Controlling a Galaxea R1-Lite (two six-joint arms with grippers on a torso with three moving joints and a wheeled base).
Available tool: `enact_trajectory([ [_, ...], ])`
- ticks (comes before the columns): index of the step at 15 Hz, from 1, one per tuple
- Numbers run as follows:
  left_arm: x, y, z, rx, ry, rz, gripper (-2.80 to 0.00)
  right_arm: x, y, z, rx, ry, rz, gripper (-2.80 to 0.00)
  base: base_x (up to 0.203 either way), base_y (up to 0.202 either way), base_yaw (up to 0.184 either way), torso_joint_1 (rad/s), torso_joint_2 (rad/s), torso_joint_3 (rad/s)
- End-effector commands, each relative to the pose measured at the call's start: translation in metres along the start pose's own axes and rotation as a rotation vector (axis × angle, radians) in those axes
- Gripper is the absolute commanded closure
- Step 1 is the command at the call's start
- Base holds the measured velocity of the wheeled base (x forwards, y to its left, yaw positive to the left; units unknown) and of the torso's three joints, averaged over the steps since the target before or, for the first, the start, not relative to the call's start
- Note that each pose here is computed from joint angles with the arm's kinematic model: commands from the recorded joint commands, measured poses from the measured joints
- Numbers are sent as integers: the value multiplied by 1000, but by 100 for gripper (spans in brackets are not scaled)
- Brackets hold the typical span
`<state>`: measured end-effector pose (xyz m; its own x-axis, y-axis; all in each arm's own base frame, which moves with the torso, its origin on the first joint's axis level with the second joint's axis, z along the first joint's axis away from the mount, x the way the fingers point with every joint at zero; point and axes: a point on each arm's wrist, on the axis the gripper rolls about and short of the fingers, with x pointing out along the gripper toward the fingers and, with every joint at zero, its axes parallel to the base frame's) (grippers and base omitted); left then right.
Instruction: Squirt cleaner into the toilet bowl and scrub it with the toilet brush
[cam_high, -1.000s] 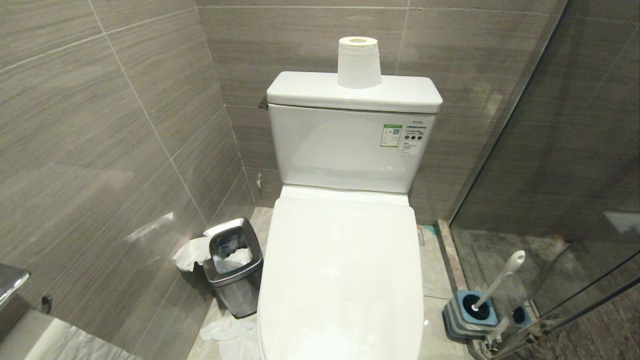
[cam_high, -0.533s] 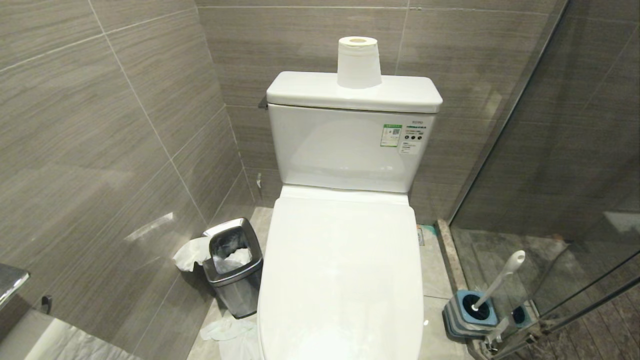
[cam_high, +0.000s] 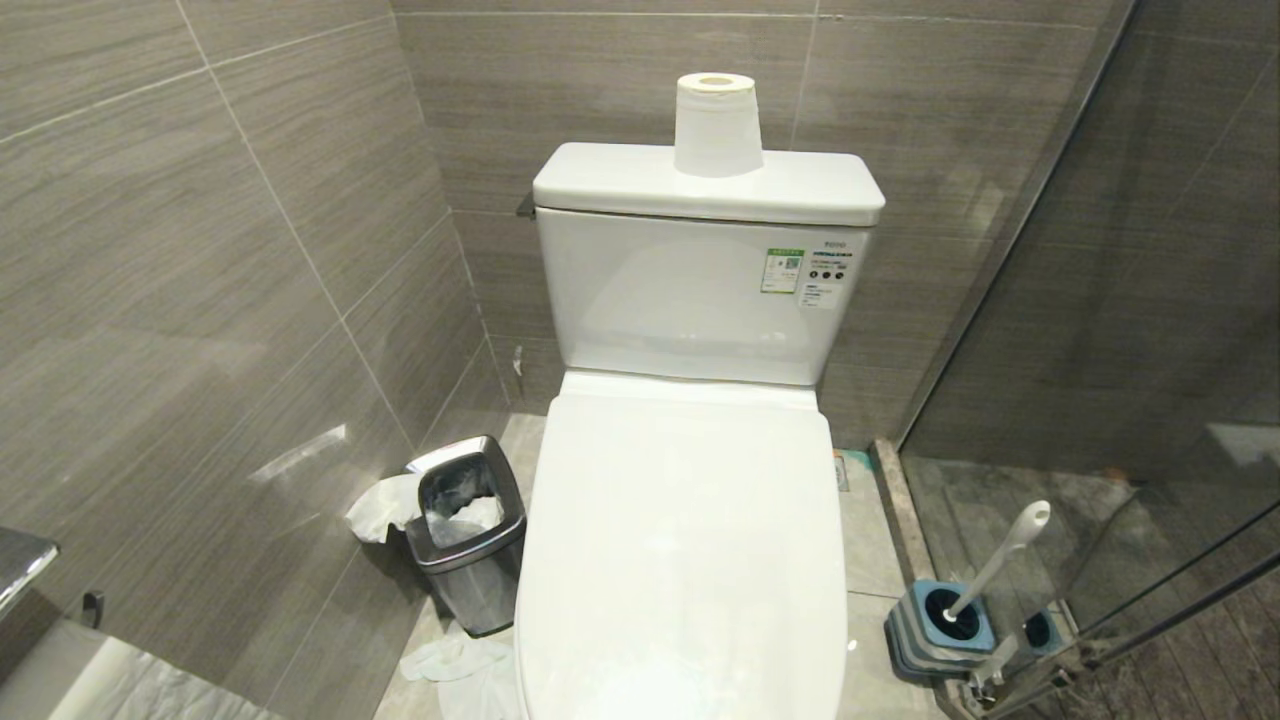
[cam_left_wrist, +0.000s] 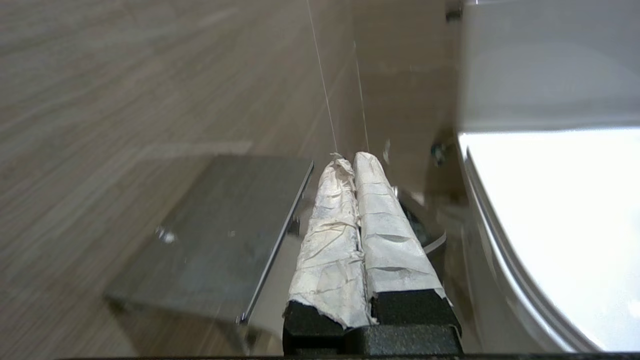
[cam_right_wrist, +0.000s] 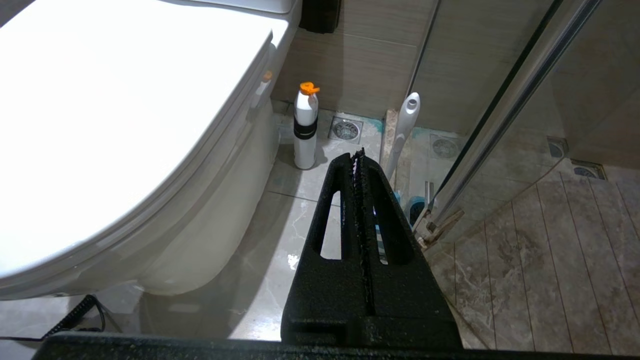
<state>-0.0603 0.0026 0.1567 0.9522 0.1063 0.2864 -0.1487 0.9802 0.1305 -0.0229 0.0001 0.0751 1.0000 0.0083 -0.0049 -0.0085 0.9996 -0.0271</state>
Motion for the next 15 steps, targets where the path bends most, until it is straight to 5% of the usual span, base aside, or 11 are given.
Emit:
enact_trajectory([
  [1, 9, -4, -20, -2, -18, 4, 0, 0, 0, 0, 0, 1, 1, 0, 0, 0, 0, 0, 0, 0],
  [7, 17, -12, -60, -3, 15, -6, 0, 0, 0, 0, 0, 1, 1, 0, 0, 0, 0, 0, 0, 0],
  [11, 15, -15, -75, 15, 161, -36, 0, 0, 0, 0, 0, 0, 1, 0, 0, 0, 0, 0, 0, 0],
  [15, 12, -20, -87, -3, 268, -193, 0, 0, 0, 0, 0, 1, 1, 0, 0, 0, 0, 0, 0, 0],
])
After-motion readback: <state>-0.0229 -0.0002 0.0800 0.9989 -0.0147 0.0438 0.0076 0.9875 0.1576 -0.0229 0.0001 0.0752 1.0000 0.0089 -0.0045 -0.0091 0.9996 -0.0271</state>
